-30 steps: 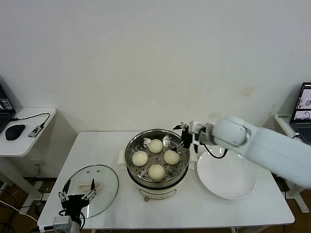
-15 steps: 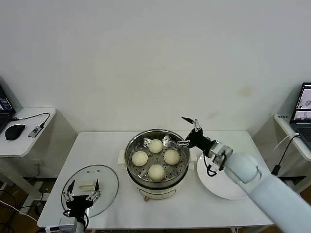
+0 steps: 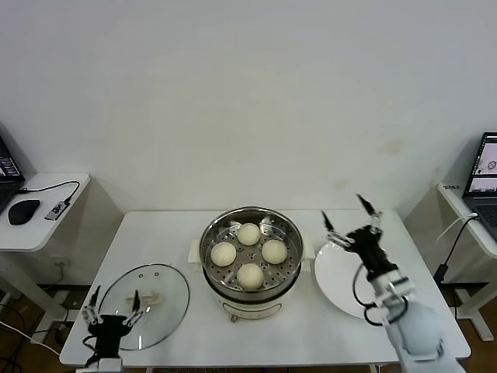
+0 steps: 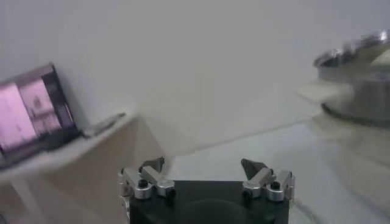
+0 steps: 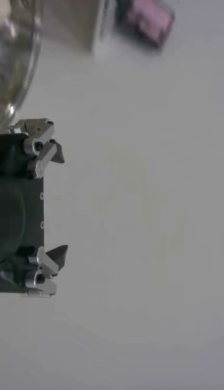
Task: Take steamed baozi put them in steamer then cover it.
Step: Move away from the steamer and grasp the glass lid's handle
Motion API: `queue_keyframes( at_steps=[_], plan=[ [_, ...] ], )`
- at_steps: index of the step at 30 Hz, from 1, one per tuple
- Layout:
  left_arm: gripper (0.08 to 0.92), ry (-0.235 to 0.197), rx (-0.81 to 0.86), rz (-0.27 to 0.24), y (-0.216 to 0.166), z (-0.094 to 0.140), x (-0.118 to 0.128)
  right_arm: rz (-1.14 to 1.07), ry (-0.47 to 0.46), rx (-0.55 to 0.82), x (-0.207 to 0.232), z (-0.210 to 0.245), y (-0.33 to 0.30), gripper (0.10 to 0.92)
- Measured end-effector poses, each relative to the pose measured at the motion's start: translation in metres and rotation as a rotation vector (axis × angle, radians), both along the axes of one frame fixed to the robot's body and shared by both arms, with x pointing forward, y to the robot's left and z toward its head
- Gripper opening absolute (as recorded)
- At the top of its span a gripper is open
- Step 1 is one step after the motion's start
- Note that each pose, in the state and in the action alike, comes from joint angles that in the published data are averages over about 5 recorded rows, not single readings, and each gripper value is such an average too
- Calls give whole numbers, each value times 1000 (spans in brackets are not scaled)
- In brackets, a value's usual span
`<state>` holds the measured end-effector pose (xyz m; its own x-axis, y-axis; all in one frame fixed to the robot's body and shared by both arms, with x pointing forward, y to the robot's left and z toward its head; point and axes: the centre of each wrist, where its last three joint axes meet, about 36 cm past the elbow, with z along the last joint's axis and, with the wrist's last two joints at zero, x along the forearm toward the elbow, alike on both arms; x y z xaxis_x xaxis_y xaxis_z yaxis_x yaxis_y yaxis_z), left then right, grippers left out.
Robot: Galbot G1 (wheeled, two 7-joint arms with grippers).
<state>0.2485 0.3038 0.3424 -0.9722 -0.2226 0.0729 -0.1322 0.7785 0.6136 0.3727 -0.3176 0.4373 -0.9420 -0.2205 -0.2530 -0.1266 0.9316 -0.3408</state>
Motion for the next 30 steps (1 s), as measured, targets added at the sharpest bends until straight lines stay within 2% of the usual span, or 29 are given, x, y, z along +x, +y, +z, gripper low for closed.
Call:
queue_keyframes(
  at_steps=[7,13,20,30],
  plan=[
    [823,62,387,-66,31,-22,-30,-194,16,15,-32,-9,-27,823],
    [823,109,657,-158,48,-36,-38,-318,28,29,-52,-17,-43,823],
    [823,125,840,-244,58,-44,-24,-410,37,30,-70,-21,-56,823],
    [823,136,950,-327,60,-56,10,-471,53,17,-84,-26,-66,823]
  ],
)
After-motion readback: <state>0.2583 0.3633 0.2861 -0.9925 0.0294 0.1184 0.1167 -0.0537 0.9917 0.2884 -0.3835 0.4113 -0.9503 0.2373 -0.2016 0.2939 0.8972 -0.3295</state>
